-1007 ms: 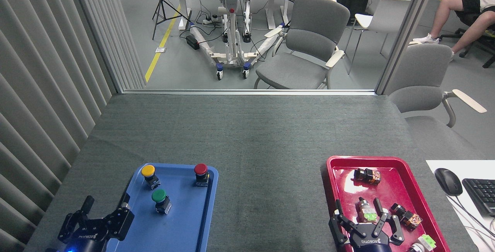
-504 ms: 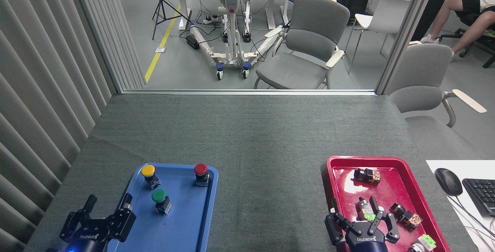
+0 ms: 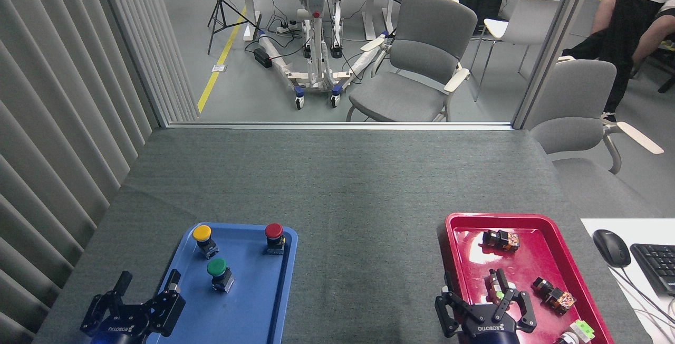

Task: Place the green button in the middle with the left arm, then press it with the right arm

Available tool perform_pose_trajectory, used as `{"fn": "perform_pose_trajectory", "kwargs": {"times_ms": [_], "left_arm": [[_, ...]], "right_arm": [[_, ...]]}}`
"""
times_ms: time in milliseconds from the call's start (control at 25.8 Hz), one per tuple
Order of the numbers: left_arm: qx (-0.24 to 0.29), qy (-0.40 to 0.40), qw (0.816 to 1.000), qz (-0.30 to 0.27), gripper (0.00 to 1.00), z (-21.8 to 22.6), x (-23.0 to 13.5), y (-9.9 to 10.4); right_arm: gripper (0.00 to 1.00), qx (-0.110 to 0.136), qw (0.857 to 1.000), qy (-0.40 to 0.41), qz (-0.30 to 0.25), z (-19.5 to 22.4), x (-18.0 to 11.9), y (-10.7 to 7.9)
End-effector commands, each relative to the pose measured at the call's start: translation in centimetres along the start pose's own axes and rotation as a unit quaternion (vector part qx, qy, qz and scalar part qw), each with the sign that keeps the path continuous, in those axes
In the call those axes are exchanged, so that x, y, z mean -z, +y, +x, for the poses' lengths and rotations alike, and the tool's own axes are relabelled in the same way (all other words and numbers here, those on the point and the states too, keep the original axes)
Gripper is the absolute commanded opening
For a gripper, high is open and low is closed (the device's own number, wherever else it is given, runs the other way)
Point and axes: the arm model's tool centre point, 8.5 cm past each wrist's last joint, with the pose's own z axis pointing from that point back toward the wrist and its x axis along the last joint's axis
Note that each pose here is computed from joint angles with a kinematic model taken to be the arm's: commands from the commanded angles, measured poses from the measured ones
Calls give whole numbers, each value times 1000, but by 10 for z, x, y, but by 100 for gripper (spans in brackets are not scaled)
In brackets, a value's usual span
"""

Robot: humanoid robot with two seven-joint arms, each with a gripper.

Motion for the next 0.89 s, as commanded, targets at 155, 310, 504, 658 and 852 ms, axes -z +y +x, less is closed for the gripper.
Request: {"fn": "perform_pose_trajectory", "kwargs": {"times_ms": [155, 310, 504, 658, 852], "left_arm": [[1, 0, 1000, -2, 99, -1, -2, -1], [0, -2, 1000, -1, 99, 2, 2, -1], [8, -8, 1000, -24, 99, 4, 3, -14], [53, -35, 997, -51, 99, 20, 10, -30], [81, -61, 991, -84, 99, 34, 22, -56]], "right_arm": [[100, 2, 1000, 7, 4, -4, 1, 3], [100, 3, 1000, 5, 5, -3, 1, 3], [100, -1, 1000, 1, 1, -4, 0, 3], [99, 1, 1000, -3, -5, -7, 0, 2], [100, 4, 1000, -4, -4, -4, 0, 2]]}}
